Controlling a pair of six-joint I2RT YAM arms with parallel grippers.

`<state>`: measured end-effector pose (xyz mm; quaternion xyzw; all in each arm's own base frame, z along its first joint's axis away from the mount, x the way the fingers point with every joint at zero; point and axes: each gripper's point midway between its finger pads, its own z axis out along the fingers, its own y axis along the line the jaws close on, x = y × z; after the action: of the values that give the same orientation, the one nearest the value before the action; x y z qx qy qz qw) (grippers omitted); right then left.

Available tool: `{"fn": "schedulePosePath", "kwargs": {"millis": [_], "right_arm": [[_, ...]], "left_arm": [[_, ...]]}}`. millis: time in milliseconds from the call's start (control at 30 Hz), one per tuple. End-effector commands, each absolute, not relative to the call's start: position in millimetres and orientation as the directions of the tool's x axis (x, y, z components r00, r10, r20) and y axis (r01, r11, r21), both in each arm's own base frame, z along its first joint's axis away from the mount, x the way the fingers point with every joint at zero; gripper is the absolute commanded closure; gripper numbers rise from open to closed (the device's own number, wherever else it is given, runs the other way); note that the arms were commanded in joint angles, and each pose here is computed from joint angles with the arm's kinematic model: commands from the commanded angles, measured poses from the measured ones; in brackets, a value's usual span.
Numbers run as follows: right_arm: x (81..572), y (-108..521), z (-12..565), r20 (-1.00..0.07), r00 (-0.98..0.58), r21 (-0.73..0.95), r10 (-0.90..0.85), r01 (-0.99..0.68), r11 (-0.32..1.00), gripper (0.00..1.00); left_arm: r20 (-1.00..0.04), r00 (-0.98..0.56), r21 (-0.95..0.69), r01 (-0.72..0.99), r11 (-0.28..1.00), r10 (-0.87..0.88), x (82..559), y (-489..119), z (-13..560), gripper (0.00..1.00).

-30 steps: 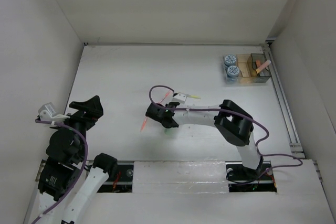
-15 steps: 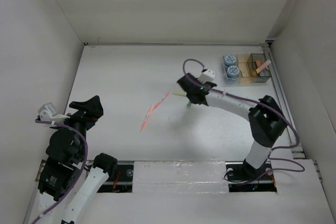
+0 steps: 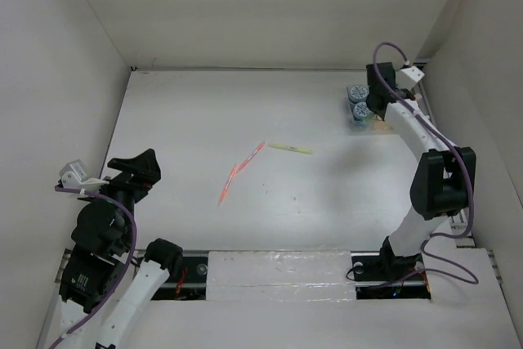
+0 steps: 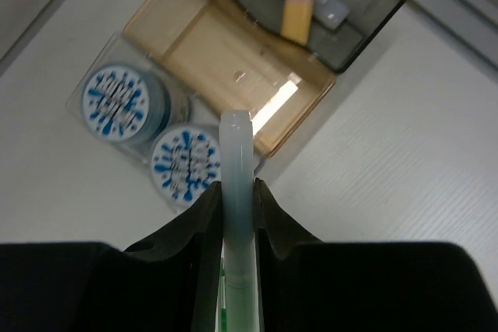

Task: Sort the stationery into containers
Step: Place the pen in the storage box.

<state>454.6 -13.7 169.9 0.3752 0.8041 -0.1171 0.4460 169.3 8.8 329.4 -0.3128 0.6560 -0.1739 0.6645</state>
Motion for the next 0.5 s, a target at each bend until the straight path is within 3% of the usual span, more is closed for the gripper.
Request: {"fn": "schedulePosePath", "kwargs": {"millis": [0,233,467], "right_arm": [[463,-55,184,-0.806,-0.279,0.17,0.523,0.736,0.655,1.0],[477,-118,156,-0.751,-0.245,0.222,0.613,0.78,0.584,1.0],[509,-148,175,-0.782,-0.249,0.253,0.571,0.711,0.656,1.0]], "left_arm": [[-0.752,0.106,-0.659,-0.149,0.737,-0.651,168,8,340,0.0],[-0.749,0.112,-0.663,-0.143,0.735,-0.654,166,9,341,0.0],[-0.749,0.111,-0.662,-0.144,0.735,-0.653,167,9,341,0.0]]}}
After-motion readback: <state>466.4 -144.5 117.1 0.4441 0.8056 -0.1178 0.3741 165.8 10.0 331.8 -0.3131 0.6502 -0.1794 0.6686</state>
